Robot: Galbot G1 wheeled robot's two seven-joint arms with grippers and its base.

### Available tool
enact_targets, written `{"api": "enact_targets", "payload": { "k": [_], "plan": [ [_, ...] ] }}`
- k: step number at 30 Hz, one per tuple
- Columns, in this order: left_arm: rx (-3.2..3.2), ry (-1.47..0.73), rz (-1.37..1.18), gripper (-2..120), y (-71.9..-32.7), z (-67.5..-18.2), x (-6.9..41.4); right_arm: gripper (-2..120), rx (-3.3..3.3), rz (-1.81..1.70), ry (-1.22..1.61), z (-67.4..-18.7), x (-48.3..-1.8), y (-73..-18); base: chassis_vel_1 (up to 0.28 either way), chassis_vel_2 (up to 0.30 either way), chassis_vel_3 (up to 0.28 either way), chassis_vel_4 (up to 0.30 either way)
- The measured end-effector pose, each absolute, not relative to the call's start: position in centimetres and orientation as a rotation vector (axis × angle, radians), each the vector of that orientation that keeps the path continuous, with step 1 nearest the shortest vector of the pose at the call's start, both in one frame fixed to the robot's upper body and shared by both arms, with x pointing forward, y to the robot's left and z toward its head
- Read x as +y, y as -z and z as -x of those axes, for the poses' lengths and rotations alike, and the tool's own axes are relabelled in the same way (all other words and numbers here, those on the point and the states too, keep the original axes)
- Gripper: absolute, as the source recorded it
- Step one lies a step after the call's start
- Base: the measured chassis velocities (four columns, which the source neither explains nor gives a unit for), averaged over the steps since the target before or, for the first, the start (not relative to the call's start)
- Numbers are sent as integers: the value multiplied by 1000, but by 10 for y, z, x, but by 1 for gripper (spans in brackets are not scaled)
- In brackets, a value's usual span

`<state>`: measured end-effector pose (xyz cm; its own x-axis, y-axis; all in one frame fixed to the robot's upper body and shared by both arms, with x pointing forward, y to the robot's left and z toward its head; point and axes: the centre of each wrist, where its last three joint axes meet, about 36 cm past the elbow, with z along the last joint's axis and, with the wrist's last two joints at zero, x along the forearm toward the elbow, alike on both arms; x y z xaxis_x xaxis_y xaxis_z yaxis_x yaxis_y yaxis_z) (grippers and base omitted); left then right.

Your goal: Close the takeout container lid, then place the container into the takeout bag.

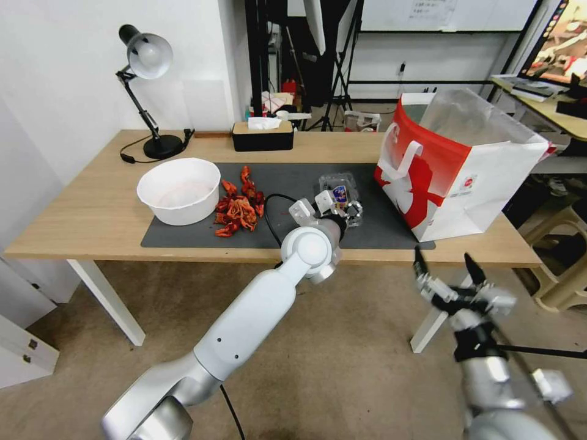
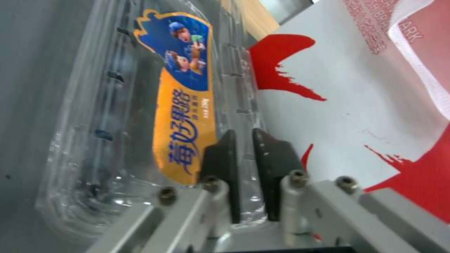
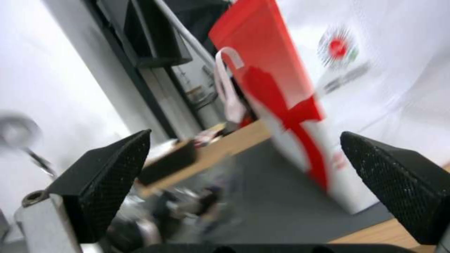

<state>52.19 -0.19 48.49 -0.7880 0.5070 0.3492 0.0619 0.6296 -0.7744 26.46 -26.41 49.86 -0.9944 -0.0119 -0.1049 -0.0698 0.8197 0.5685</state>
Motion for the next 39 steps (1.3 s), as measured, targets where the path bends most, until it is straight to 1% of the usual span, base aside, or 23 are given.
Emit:
{"api": "enact_targets", "payload": {
  "k": [1,2,3,7,14,22,31,39],
  "plan": [
    [-2300,-1065,444,7,-485,-522,-2,100,2904,65,-913,-265,-264,-499,0,0,0,0],
    [-2301,-1062,444,1,-485,-522,-1,100,2897,81,-989,-269,-265,-505,0,0,0,0],
    [-2303,-1060,442,0,-484,-522,-1,100,2895,116,-1096,-277,-266,-516,0,0,0,0],
    [-2306,-1059,437,0,-484,-522,0,100,2901,193,-1188,-292,-267,-525,0,0,0,0],
    [-2304,-1071,452,0,-484,-521,-3,100,2942,239,-1242,-304,-269,-522,0,0,0,0],
    [-2302,-1078,450,0,-481,-519,-3,100,3012,244,-1351,-342,-275,-518,0,0,0,0],
    [-2305,-1082,447,0,-481,-519,-2,100,3079,261,-1294,-386,-287,-531,0,0,0,0],
    [-2308,-1082,444,0,-481,-519,0,100,3163,306,-1242,-411,-299,-546,0,0,0,0]
  ]
}}
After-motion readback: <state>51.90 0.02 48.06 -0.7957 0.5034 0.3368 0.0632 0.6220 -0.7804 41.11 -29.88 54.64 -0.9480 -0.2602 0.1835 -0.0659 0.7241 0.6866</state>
